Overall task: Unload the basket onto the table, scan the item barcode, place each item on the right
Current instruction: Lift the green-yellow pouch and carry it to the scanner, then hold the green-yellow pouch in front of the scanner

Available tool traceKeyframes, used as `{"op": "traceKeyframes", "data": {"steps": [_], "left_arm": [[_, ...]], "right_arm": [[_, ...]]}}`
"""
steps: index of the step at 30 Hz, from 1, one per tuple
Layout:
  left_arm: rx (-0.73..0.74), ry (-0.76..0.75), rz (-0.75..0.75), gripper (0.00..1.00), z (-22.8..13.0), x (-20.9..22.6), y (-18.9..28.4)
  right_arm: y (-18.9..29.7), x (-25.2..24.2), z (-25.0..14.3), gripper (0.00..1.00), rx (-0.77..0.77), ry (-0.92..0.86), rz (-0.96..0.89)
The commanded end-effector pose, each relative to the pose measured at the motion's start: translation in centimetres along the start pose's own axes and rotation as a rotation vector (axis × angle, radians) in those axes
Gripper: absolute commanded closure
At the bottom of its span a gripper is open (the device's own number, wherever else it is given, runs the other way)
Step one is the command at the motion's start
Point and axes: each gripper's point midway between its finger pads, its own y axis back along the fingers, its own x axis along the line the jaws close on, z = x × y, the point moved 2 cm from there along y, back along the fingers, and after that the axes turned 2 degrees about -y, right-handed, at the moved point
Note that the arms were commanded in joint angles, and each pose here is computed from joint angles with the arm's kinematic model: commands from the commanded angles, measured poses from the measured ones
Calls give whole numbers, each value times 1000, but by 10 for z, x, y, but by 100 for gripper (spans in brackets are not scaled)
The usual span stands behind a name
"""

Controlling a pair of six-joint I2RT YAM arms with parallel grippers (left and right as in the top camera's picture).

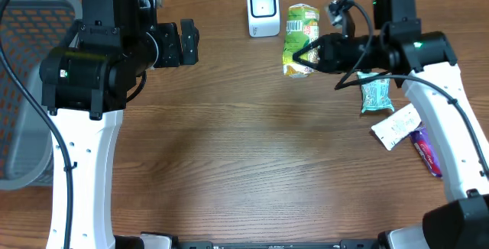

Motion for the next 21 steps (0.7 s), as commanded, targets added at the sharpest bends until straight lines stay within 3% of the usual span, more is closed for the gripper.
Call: {"op": "traceKeyframes", "data": {"steps": [1,4,8,14,21], "left_arm": [[-2,-5,6,1,1,2,-1],[-2,-5,6,0,1,2,-1],[-2,-5,6,1,1,2,-1],[-2,-5,6,1,1,2,-1],[-2,-5,6,0,1,2,-1]], "right_arm": [[29,-25,39,96,-303,39,-555],[48,-28,61,96,-467,107,-851],[49,-11,91,96,-540,248,-1010],[12,-18,143,96,-560,576,-1252],[-49,-54,167,96,-505,764,-1355]]}}
